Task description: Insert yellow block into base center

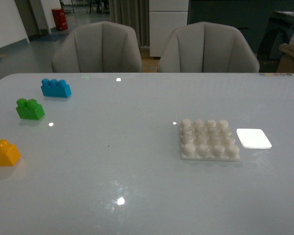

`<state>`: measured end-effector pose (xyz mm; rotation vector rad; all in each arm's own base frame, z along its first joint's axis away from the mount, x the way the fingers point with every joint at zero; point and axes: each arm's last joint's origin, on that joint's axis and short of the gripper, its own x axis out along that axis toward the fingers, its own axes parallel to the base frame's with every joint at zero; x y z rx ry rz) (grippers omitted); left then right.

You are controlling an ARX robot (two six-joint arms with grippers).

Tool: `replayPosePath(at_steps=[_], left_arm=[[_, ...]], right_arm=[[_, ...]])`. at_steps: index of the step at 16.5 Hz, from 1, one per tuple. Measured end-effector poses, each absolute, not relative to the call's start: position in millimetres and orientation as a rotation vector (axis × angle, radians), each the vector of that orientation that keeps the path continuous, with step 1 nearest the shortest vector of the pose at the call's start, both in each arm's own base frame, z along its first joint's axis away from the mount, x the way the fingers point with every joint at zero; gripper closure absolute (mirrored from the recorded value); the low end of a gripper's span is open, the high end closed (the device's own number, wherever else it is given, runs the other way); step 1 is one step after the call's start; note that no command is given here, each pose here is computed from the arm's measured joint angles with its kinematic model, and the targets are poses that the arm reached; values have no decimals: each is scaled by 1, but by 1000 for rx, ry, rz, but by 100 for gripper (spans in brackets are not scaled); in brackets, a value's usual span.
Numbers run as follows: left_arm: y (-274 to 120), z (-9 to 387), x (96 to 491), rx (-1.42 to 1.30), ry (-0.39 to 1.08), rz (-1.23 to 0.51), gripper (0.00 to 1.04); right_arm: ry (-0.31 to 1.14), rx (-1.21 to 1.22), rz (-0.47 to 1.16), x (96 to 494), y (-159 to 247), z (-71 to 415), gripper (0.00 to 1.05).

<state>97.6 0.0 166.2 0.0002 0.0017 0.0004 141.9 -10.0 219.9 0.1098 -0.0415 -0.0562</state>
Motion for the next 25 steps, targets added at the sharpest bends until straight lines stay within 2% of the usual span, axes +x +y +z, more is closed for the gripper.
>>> replayPosePath(at_steps=[2, 3, 4, 5, 7, 9, 17, 21, 25], left_arm=[[0, 166, 98, 0, 1, 0, 7], [0, 166, 98, 0, 2, 0, 7], [0, 166, 98, 0, 2, 1, 7], [0, 166, 98, 0, 2, 0, 7], [0, 166, 98, 0, 2, 0, 7], [0, 166, 98, 0, 2, 0, 7], [0, 166, 98, 0, 2, 0, 7], [0, 166, 98, 0, 2, 0, 7], [0, 166, 98, 0, 2, 0, 7]], right_arm=[[-15, 96, -20, 201, -8, 242, 6], [64, 88, -16, 240, -10, 245, 6], [157, 78, -15, 274, -10, 240, 6], [385, 58, -9, 342, -8, 209, 6], [551, 28, 2, 382, -1, 172, 6], [653, 4, 28, 399, 10, 146, 6], [801, -12, 75, 416, 34, 107, 6], [855, 22, 122, 429, 55, 93, 6], [937, 156, 107, 456, 69, 68, 6]])
